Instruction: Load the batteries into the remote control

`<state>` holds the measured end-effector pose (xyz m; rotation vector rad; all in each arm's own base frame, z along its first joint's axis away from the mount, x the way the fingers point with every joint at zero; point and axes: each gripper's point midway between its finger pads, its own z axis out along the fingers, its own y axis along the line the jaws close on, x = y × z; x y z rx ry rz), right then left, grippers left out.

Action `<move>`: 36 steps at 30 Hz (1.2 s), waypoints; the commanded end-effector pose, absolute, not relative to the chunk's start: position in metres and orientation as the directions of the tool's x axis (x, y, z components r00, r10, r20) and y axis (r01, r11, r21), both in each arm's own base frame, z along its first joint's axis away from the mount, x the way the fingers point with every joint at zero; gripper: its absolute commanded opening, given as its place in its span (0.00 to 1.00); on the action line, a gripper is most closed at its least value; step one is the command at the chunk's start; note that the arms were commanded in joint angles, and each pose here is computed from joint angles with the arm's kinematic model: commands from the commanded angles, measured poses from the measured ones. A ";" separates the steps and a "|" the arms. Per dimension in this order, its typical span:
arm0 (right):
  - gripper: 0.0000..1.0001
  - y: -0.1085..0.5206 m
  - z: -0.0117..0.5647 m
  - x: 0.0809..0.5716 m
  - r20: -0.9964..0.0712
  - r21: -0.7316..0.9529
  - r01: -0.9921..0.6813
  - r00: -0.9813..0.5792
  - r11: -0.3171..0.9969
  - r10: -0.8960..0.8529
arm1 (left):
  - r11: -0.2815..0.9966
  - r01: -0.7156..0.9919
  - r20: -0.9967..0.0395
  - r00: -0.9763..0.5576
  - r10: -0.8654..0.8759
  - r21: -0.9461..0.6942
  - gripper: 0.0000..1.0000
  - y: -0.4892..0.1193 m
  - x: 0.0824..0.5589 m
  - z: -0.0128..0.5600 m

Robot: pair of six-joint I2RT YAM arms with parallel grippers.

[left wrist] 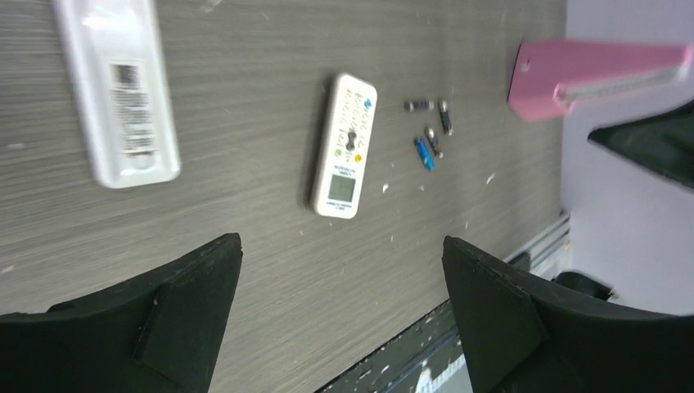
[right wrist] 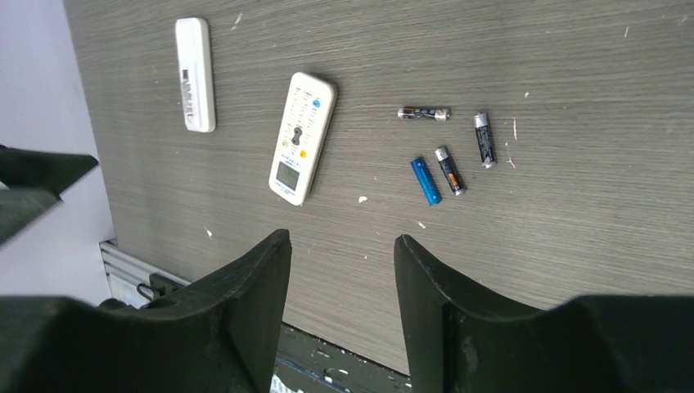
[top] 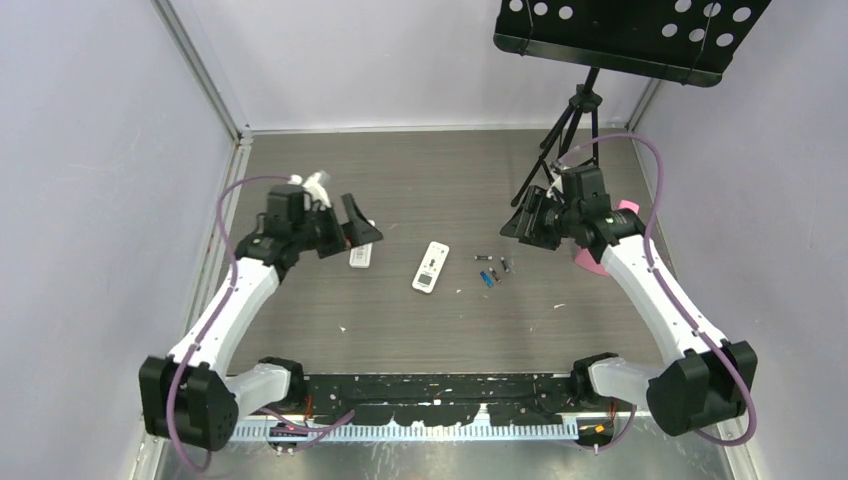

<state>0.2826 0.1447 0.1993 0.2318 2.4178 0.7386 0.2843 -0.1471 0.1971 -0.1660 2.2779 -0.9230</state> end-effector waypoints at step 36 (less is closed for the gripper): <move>0.58 0.130 0.139 0.302 -0.441 0.450 0.229 -0.784 0.863 0.437 | 0.885 0.463 -0.541 -0.731 0.416 0.055 0.63 -0.287 0.290 0.021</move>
